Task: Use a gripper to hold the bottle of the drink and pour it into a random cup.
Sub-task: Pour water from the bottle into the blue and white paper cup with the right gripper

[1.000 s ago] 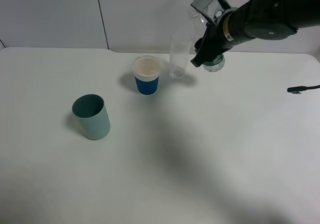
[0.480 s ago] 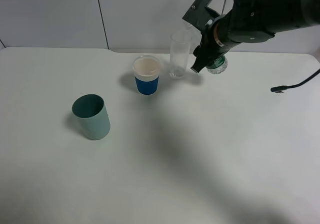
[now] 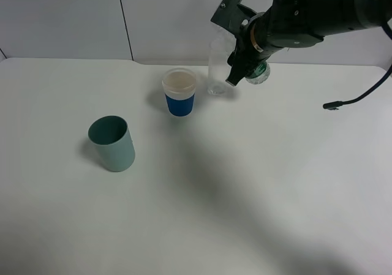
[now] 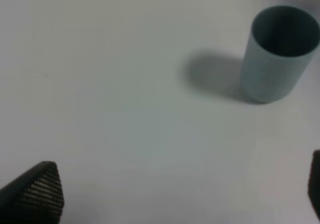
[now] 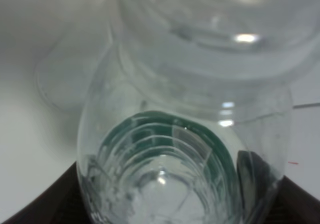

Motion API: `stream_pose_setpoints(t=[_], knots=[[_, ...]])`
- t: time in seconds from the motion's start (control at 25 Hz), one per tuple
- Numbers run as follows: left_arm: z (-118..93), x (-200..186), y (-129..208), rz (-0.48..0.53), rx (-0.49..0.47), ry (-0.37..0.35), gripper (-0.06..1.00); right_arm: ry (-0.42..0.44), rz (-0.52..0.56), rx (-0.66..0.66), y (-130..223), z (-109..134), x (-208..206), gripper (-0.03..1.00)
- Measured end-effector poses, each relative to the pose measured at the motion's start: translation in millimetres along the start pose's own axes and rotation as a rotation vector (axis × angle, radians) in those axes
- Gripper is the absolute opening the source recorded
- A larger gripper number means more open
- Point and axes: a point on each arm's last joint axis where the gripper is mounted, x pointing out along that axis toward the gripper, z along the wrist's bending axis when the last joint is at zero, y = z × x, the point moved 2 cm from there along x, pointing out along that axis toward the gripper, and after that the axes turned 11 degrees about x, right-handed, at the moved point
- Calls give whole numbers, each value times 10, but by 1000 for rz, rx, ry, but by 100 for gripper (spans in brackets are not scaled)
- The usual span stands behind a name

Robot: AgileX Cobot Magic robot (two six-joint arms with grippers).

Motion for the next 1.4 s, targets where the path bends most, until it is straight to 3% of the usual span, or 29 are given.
stream_pose_setpoints(t=[0.32,0.76,1.4], knots=[[0,0,0,0,0,0,99,-8,-5,-58,-40,75,-27,56],[0,0,0,0,0,0,99,43,82,-139,24,33,44,56],[0,0,0,0,0,0,99,33,98,-282,-47,270,14,56]])
